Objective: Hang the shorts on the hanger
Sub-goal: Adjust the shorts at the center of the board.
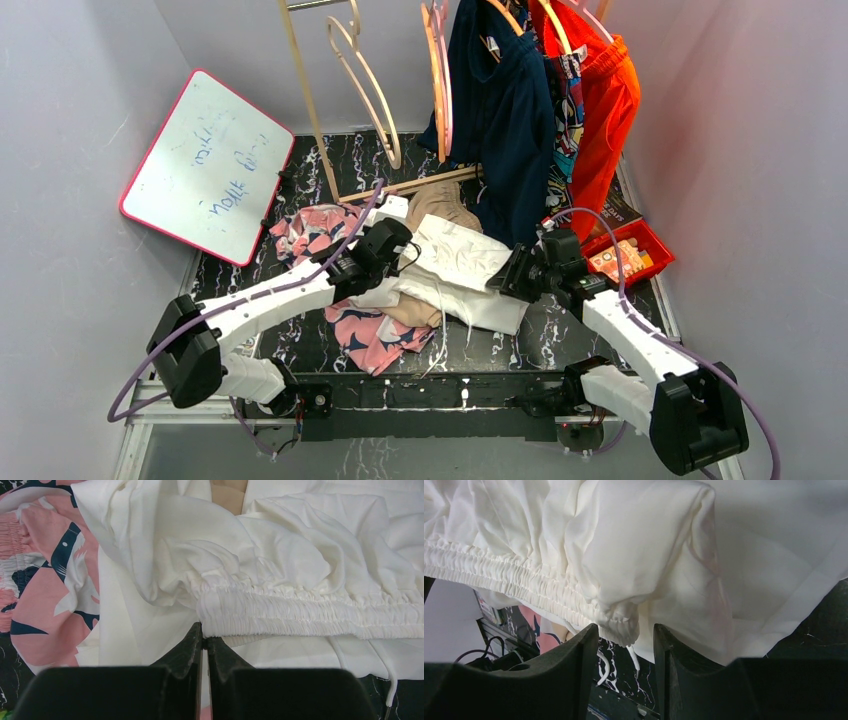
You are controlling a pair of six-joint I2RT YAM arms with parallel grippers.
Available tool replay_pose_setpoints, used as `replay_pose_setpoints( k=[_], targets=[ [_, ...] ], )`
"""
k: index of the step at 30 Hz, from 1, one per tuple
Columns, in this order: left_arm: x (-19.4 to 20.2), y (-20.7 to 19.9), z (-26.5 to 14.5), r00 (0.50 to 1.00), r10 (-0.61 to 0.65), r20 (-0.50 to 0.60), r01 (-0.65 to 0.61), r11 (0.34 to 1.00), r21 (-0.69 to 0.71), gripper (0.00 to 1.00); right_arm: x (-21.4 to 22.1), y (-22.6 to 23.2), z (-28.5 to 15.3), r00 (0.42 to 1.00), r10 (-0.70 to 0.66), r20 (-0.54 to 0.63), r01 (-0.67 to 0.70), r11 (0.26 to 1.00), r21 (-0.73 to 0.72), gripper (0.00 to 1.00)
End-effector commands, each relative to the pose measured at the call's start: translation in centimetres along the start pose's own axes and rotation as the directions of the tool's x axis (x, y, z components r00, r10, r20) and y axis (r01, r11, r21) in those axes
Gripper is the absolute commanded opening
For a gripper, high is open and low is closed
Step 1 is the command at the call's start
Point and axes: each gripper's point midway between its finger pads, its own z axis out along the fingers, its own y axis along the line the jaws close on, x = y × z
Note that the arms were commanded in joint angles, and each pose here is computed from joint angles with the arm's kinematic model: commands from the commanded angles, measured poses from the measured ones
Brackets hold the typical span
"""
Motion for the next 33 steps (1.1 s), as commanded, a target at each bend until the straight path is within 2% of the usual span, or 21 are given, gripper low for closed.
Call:
replay_pose_setpoints(
  k=[1, 3, 5, 9, 10, 12, 15, 18, 21, 23, 26, 28, 33],
  targets=[
    [-2.8, 0.1, -1.7, 0.997, -0.05, 0.063, 0.048, 0.998, 0.027, 0.0, -0.5, 2.0, 0.5, 1.0, 0.008, 0.004, -0.007, 0.994, -0.105, 0.51],
    [-2.9, 0.0, -1.8, 0.996, -0.053, 0.065, 0.051, 0.998, 0.032, 0.0, -0.5, 2.4, 0.8, 1.0, 0.013, -0.007, -0.014, 0.991, -0.13, 0.48],
    [-3.1, 0.1, -2.0, 0.996, -0.057, 0.07, 0.055, 0.998, 0.034, 0.0, -0.5, 2.8, 0.9, 1.0, 0.015, -0.014, -0.017, 0.989, -0.149, 0.4],
    [-4.2, 0.5, -3.4, 0.992, -0.084, 0.09, 0.08, 0.996, 0.044, 0.0, -2.5, 4.9, -0.6, 0.998, -0.033, 0.06, 0.044, 0.98, -0.194, 0.04],
    [-5.1, 0.7, -4.3, 0.988, -0.103, 0.112, 0.097, 0.994, 0.056, 0.0, -3.6, 6.0, -1.8, 0.993, -0.054, 0.109, 0.076, 0.975, -0.209, 0.0],
    [-7.3, 1.4, -6.9, 0.977, -0.137, 0.166, 0.123, 0.988, 0.09, 0.0, -6.1, 9.0, -5.1, 0.97, -0.106, 0.217, 0.158, 0.958, -0.239, 0.0],
    [-12.5, 2.3, -13.4, 0.924, -0.193, 0.329, 0.12, 0.966, 0.23, 0.0, -9.5, 15.2, -12.0, 0.907, -0.196, 0.372, 0.32, 0.895, -0.31, 0.0],
    [-17.6, 3.0, -20.7, 0.831, -0.223, 0.509, 0.02, 0.928, 0.373, 0.0, -11.9, 21.5, -19.8, 0.828, -0.239, 0.508, 0.461, 0.806, -0.372, 0.0],
    [-20.9, 3.1, -27.6, 0.729, -0.279, 0.625, -0.094, 0.864, 0.495, 0.0, -13.1, 26.2, -25.4, 0.776, -0.215, 0.593, 0.536, 0.721, -0.44, 0.0],
    [-21.5, 3.0, -30.7, 0.685, -0.303, 0.663, -0.165, 0.822, 0.545, 0.0, -13.4, 27.7, -27.7, 0.746, -0.193, 0.638, 0.569, 0.683, -0.459, 0.0],
    [-20.8, 3.5, -33.3, 0.656, -0.32, 0.683, -0.215, 0.789, 0.576, 0.0, -13.3, 27.4, -28.7, 0.713, -0.214, 0.667, 0.596, 0.685, -0.418, 0.0],
    [-20.2, 4.4, -35.0, 0.632, -0.344, 0.695, -0.229, 0.774, 0.591, 0.0, -12.3, 27.2, -29.4, 0.687, -0.255, 0.68, 0.639, 0.657, -0.399, 0.0],
    [-19.9, 6.9, -40.9, 0.542, -0.406, 0.736, -0.286, 0.734, 0.616, 0.0, -8.2, 29.2, -34.3, 0.584, -0.325, 0.744, 0.788, 0.448, -0.423, 0.0]
  ],
)
